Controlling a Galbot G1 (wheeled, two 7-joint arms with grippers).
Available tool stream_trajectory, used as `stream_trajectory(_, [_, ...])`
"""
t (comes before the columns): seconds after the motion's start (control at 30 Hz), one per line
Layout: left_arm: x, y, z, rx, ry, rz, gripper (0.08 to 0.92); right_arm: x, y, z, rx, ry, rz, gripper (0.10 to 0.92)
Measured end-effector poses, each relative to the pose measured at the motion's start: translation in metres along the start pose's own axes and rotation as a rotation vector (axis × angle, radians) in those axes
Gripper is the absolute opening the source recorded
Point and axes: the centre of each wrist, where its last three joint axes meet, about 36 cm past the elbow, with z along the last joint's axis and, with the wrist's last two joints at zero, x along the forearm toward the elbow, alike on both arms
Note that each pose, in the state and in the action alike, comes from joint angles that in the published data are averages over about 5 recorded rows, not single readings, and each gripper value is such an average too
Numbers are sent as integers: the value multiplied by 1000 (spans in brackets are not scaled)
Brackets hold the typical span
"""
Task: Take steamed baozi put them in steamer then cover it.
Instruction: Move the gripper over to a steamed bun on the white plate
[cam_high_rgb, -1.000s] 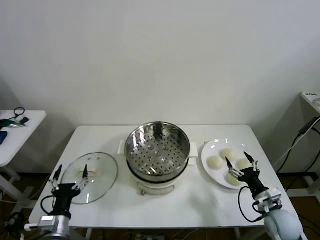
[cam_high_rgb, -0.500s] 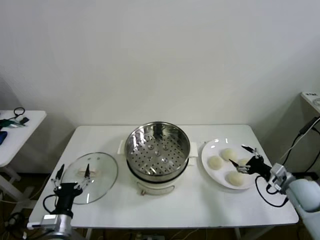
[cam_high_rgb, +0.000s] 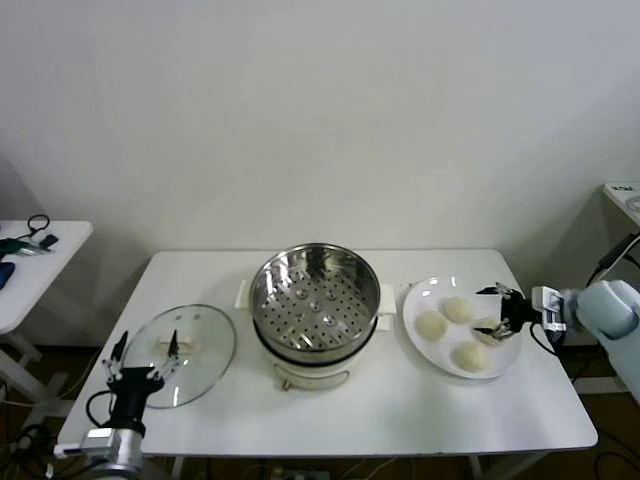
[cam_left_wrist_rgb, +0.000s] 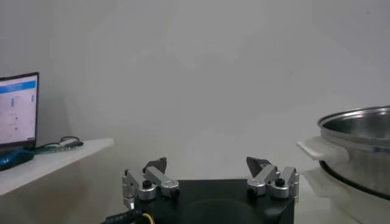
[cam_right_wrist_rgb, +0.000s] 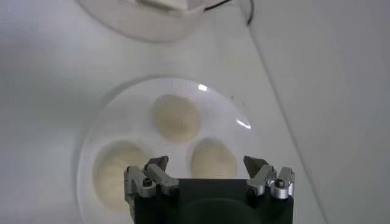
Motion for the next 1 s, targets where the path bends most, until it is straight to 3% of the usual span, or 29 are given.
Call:
stream_trajectory(0.47, [-4,2,-3,11,12,9,823,-42,-76,-34,113,157,-164,823])
stream_trajectory(1.0, [-1,4,1,2,29,13,823,-97,-93,-60,144,235,-259,823])
